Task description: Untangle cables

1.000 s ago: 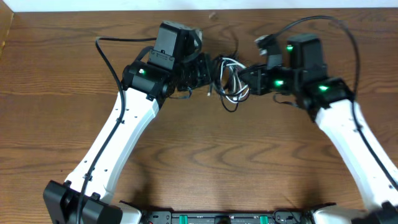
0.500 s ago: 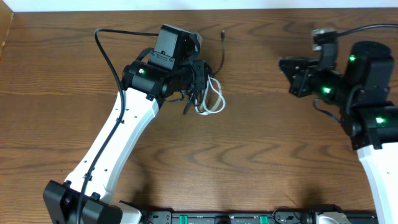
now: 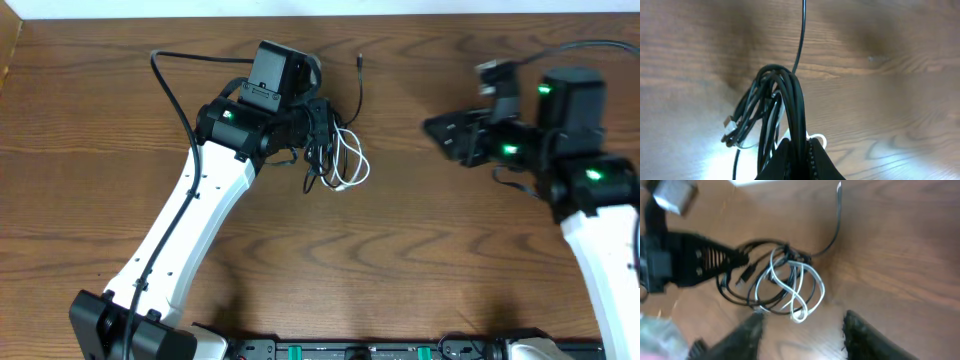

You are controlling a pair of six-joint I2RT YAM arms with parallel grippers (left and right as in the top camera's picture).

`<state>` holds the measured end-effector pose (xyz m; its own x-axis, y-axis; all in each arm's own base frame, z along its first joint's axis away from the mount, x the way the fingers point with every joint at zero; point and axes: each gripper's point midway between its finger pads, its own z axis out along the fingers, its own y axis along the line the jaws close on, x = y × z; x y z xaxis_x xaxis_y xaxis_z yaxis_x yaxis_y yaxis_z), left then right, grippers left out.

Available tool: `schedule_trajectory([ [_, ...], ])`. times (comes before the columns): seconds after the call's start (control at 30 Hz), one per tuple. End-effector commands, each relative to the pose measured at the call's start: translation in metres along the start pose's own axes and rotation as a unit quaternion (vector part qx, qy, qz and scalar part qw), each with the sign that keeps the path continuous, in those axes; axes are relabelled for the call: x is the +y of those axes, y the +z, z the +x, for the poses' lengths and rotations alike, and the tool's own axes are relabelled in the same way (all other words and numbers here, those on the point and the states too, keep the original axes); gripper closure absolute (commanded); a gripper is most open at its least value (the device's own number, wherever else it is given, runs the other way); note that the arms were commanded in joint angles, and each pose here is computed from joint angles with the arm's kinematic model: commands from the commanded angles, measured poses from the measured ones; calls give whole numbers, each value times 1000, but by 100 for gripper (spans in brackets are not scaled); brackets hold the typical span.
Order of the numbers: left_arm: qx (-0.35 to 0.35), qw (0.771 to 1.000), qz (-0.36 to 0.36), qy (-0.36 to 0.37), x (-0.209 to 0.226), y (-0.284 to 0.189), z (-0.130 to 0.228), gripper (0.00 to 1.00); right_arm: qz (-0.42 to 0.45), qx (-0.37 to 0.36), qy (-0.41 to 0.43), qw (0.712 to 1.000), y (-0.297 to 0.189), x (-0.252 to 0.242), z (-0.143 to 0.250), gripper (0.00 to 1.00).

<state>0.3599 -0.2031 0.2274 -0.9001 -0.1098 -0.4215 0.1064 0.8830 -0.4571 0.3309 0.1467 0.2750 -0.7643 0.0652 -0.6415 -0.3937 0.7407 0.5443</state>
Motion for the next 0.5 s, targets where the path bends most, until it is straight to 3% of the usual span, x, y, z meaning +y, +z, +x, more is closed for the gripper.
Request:
schedule_trajectory([
  [0.0, -4, 998, 12, -55, -5, -4, -3, 92, -29, 41, -39, 998, 23, 12, 15, 41],
  [0.17, 6, 998, 41, -52, -16, -4, -1, 92, -44, 95, -59, 993, 56, 13, 37, 35],
  [0.47, 6, 998, 41, -52, -16, -4, -1, 92, -22, 157, -47, 986, 111, -14, 65, 43],
])
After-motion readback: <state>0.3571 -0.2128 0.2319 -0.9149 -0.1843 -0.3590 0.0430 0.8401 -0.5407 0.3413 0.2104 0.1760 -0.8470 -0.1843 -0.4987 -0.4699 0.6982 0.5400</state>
